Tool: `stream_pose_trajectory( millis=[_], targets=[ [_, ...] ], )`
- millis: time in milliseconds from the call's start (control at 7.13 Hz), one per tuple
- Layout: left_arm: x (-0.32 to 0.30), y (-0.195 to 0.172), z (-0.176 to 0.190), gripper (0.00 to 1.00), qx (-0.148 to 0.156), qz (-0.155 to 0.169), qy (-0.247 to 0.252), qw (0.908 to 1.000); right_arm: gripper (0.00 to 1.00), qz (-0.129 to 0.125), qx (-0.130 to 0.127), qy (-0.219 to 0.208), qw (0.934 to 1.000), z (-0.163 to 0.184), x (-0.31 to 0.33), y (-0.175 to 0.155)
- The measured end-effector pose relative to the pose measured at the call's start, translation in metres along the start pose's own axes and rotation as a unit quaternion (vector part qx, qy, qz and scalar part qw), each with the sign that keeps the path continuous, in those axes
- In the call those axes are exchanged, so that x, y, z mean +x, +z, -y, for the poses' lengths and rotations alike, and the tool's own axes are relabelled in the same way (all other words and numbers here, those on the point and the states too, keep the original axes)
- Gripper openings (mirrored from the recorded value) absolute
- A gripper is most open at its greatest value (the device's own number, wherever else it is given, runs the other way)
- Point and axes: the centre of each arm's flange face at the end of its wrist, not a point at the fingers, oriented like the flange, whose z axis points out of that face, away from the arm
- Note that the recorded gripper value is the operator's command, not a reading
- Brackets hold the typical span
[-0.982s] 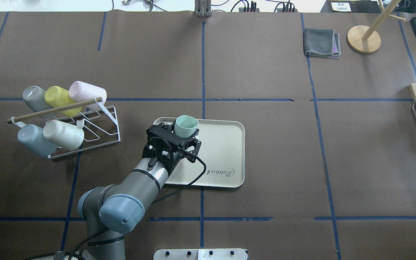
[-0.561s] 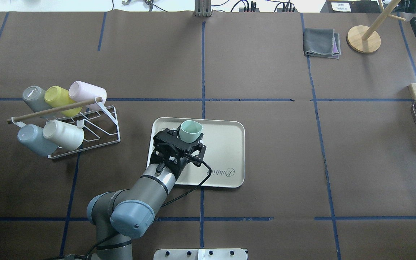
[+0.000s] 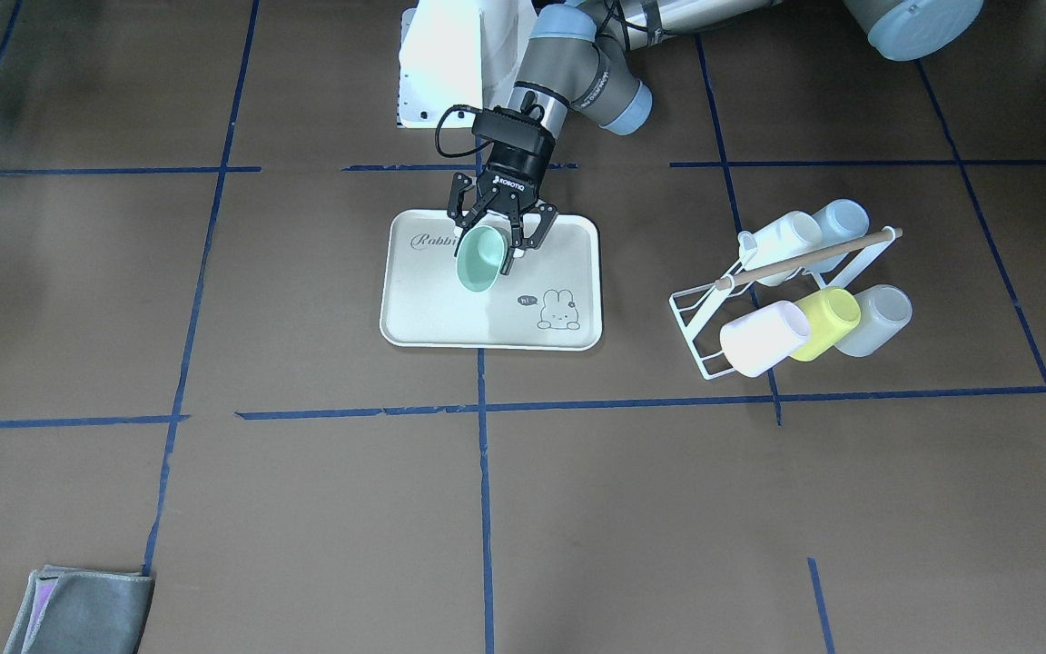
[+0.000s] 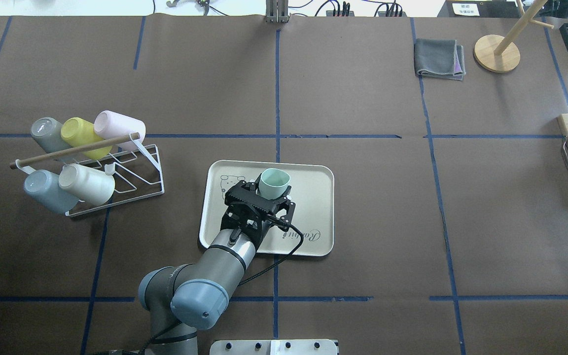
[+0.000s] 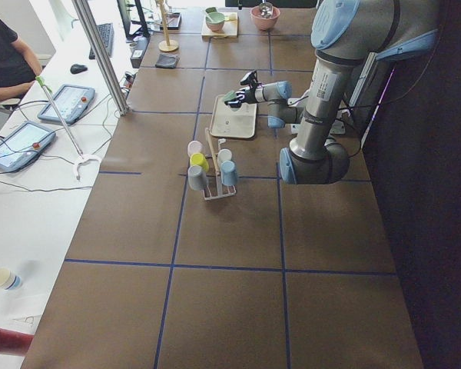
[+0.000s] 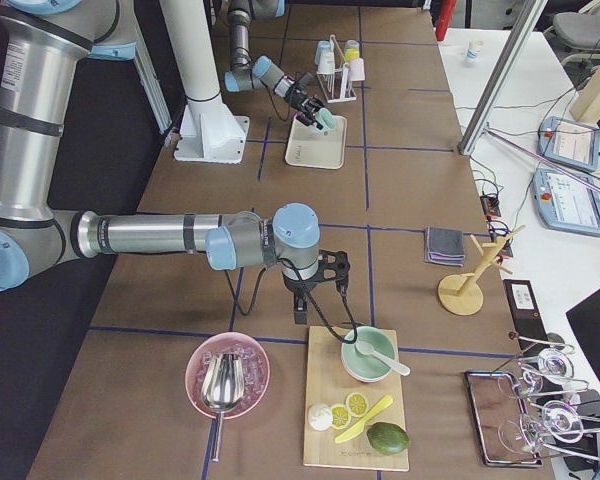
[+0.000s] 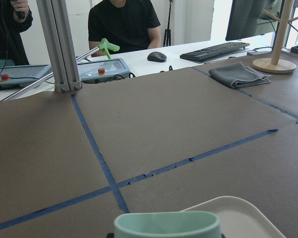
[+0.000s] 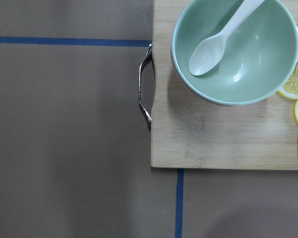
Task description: Pick up and place green cup on tray
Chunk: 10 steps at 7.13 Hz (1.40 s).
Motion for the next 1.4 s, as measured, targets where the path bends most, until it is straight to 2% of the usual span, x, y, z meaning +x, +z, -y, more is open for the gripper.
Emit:
stream_pose_trajectory(
  millis=[281, 701, 1122, 1262, 1403],
  targets=[
    [-0.001, 0.001, -0.007, 0.73, 0.006, -0.003, -0.006, 1.0000, 1.00, 0.000, 0.000, 0.000, 1.0000, 0.000, 0.000, 0.000],
    [0.001, 0.002, -0.022, 0.80, -0.001, -0.003, -0.001, 1.0000, 1.00, 0.000, 0.000, 0.000, 1.0000, 0.000, 0.000, 0.001],
    [0.003, 0.001, -0.024, 0.82, -0.002, -0.004, -0.001, 1.0000, 1.00, 0.001, -0.001, 0.000, 1.0000, 0.000, 0.000, 0.001],
    [0.003, 0.001, -0.024, 0.87, -0.002, -0.005, -0.001, 1.0000, 1.00, 0.001, -0.001, 0.000, 1.0000, 0.000, 0.000, 0.001],
    [0.003, 0.001, -0.024, 0.88, -0.002, -0.005, -0.001, 1.0000, 1.00, 0.001, -0.001, 0.000, 1.0000, 0.000, 0.000, 0.001]
  ],
)
